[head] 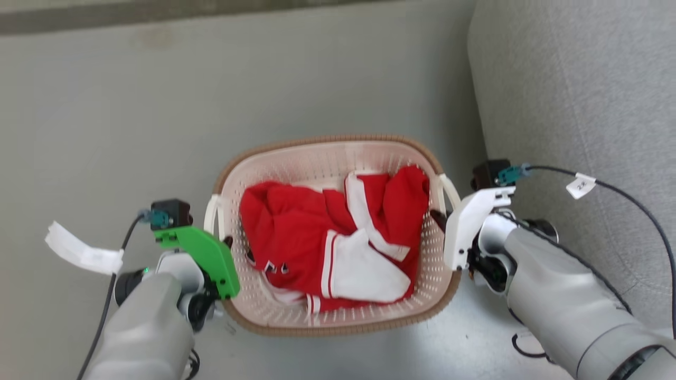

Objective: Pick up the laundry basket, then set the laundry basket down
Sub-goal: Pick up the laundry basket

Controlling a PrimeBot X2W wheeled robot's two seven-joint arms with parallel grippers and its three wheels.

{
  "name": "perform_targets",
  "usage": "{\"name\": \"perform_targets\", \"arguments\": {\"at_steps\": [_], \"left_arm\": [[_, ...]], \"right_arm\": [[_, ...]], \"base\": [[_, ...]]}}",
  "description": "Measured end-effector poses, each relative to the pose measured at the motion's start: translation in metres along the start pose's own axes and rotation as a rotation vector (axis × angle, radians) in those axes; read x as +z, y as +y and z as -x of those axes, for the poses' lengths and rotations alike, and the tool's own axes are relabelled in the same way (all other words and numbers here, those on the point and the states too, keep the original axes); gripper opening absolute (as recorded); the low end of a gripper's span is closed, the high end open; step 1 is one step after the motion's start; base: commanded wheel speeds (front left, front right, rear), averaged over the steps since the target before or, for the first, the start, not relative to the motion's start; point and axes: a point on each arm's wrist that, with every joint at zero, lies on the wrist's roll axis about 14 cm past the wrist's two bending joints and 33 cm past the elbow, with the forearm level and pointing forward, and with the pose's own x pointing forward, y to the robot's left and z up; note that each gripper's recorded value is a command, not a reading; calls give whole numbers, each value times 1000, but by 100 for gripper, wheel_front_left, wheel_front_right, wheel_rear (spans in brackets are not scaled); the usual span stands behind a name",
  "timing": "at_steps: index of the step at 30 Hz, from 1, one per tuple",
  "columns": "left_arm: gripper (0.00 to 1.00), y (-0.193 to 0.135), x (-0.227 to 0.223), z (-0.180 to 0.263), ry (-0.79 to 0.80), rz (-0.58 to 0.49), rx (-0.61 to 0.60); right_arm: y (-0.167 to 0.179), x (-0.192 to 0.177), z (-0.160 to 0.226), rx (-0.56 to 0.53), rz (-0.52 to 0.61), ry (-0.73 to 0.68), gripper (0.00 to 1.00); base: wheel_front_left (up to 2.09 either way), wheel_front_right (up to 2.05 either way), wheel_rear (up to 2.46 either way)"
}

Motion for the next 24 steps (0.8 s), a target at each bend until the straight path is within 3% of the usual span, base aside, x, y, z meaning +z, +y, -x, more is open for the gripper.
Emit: {"name": "perform_targets", "arguments": {"at_steps": [24], "left_arm": [[0,-21,-32,59,32,-35,9]], "right_arm": [[27,-37,60,12,-15,26,0]], "base": [[0,0,0]]}}
